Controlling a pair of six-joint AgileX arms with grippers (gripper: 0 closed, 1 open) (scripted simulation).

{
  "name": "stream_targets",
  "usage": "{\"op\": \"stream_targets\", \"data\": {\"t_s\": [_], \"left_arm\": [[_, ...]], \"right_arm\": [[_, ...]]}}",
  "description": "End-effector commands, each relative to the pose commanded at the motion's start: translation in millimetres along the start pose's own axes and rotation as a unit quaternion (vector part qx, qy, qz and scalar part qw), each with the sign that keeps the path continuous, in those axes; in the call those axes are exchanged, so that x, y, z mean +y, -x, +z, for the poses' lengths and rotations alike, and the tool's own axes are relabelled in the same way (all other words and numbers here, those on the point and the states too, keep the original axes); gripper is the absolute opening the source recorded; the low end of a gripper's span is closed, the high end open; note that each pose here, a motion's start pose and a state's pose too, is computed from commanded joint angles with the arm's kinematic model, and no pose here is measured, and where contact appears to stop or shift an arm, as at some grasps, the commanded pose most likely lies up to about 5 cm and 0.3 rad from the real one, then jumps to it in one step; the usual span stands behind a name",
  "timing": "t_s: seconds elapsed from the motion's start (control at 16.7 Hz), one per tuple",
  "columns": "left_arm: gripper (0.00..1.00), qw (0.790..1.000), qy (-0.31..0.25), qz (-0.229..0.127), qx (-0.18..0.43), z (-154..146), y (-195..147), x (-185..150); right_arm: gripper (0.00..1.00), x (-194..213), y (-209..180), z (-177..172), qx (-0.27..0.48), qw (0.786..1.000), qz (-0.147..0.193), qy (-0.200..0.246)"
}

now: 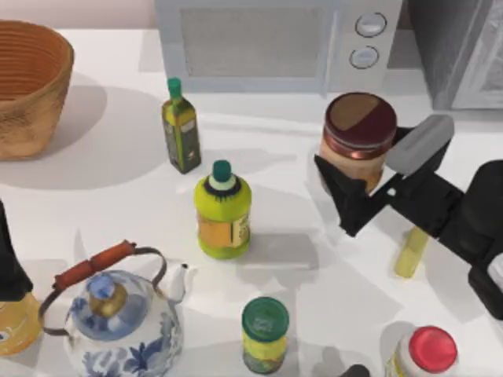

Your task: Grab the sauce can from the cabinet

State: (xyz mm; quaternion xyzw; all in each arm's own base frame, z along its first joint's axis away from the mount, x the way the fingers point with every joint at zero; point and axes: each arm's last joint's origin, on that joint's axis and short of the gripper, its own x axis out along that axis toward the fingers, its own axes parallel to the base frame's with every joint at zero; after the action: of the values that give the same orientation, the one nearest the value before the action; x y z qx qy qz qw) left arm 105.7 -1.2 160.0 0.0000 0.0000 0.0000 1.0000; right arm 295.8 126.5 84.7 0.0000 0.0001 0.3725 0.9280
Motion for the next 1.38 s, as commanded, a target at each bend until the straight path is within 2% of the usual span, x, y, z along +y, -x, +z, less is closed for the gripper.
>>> {"op": "stream_targets", "data": {"t_s": [0.36, 0.84, 1.14, 1.38], "left_arm": [[1.0, 1.0, 0.0, 0.0, 0.0, 0, 0, 0], [1.0, 1.0, 0.0, 0.0, 0.0, 0, 0, 0], [1.0, 1.0, 0.0, 0.0, 0.0, 0, 0, 0], [1.0, 1.0, 0.0, 0.0, 0.0, 0, 0, 0]], "right_arm": [[0.0, 1, -3, -1, 0.0, 1.0, 0.001, -0.001], [0.0, 0, -54, -24, 0.0, 1.0, 0.0, -0.001], [0.0, 1, -59, -26, 0.0, 1.0, 0.0, 0.0], [0.3, 1, -59, -26, 0.0, 1.0, 0.0, 0.0]]}}
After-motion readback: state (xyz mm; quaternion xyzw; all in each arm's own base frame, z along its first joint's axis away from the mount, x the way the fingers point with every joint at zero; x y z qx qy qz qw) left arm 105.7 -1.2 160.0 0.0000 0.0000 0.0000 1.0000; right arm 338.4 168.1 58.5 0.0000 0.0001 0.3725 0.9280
